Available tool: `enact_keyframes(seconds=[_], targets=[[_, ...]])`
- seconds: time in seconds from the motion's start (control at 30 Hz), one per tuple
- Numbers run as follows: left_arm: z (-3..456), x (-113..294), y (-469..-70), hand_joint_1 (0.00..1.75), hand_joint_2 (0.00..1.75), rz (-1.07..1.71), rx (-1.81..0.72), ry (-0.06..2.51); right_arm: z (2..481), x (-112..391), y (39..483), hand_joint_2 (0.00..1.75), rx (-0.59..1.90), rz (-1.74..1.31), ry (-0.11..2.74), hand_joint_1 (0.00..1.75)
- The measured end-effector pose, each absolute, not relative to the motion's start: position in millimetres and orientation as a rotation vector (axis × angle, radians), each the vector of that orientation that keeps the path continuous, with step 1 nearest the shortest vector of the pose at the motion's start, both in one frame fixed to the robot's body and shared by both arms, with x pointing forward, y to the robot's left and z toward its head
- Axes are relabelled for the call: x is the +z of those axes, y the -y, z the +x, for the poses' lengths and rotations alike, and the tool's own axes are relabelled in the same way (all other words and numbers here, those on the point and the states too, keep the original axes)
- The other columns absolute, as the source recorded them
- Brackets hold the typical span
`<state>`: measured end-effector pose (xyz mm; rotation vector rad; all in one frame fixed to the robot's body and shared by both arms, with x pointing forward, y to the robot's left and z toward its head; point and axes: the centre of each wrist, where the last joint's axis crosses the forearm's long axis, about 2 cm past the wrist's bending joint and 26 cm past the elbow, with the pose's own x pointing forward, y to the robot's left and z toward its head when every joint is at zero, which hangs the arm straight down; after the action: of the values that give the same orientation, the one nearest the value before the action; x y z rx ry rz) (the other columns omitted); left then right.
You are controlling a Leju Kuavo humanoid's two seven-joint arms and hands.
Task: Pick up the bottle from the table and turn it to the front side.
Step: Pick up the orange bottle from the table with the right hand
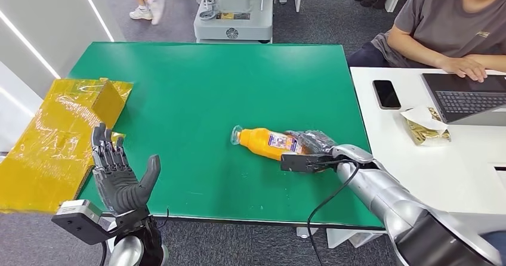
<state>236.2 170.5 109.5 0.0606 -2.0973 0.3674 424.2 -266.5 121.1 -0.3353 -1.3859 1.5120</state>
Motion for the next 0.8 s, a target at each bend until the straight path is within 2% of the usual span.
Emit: enact_keyframes(seconds=[0.17, 0.5, 0.8], targets=[[236.2, 109.5, -170.6, 0.00, 1.75, 0.079, 0.375, 2.094, 416.2, 117.4, 244.0, 1.75, 1.274, -0.382, 1.681, 1.75], [237.1, 110.8, -168.6, 0.00, 1.75, 0.073, 0.377, 2.096, 400.0, 131.1, 215.2, 1.75, 0.868, -0.388, 2.071, 1.75], [237.4, 111.0, -168.8, 0.00, 1.75, 0.068, 0.383, 2.095, 389.2, 144.6, 208.3, 1.75, 0.704, -0.429, 2.289, 1.75]])
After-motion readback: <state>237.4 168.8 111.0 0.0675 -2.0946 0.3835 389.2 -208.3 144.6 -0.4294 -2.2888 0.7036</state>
